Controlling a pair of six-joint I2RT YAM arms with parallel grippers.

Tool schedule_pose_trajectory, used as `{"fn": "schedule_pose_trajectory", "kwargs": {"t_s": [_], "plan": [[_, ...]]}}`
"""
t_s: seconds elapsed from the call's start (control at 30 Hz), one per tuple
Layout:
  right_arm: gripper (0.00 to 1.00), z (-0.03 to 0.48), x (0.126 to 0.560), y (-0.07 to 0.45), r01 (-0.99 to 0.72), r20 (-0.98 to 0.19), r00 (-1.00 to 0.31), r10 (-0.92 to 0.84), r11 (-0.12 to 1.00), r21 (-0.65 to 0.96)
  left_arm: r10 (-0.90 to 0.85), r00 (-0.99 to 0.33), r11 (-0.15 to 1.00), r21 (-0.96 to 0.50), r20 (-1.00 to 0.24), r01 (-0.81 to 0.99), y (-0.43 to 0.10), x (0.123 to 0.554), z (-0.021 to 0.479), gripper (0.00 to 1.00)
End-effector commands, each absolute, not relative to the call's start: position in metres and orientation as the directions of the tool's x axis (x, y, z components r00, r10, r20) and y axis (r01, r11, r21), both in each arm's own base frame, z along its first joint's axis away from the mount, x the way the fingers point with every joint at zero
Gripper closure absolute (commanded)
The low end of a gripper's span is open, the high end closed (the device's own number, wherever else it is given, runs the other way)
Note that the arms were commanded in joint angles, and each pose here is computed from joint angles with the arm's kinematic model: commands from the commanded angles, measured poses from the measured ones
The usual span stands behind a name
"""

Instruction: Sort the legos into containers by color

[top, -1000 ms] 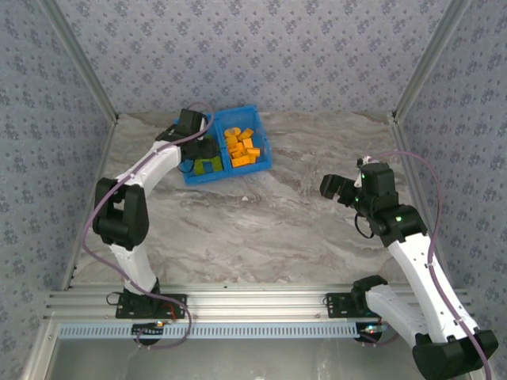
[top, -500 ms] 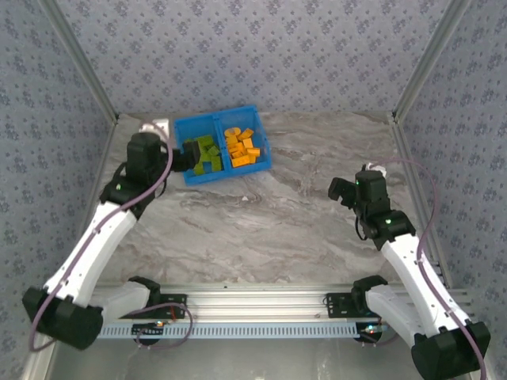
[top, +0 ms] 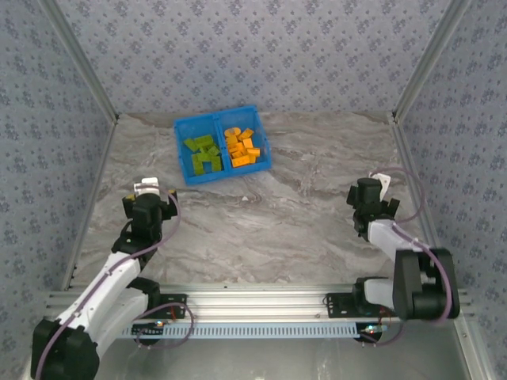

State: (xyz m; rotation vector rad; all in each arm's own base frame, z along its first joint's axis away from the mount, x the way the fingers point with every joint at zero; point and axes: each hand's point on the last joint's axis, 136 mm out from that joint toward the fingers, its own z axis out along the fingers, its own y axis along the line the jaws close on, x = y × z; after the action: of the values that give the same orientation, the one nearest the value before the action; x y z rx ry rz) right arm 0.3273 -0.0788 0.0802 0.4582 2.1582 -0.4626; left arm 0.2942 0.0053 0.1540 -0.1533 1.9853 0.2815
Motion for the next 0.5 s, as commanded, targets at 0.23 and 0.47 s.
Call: {"fn": "schedule_pose_trajectory", "kwargs": {"t_s": [0.23, 0.47], "plan": [[0.0, 0.093, 0.394, -0.04, 0.248, -0.894, -0.448, -0.005, 0.96, -0.13, -0.042, -0.295, 0.969, 0.033, -0.955, -0.245, 0.024, 0.326, 0.141, 0.01], [0.0, 0.085, 0.388, -0.028, 0.13, -0.925, -0.379, 0.006, 0.99, -0.047, -0.084, -0.286, 0.99, -0.048, -0.955, -0.129, 0.026, 0.371, 0.123, 0.02]]}}
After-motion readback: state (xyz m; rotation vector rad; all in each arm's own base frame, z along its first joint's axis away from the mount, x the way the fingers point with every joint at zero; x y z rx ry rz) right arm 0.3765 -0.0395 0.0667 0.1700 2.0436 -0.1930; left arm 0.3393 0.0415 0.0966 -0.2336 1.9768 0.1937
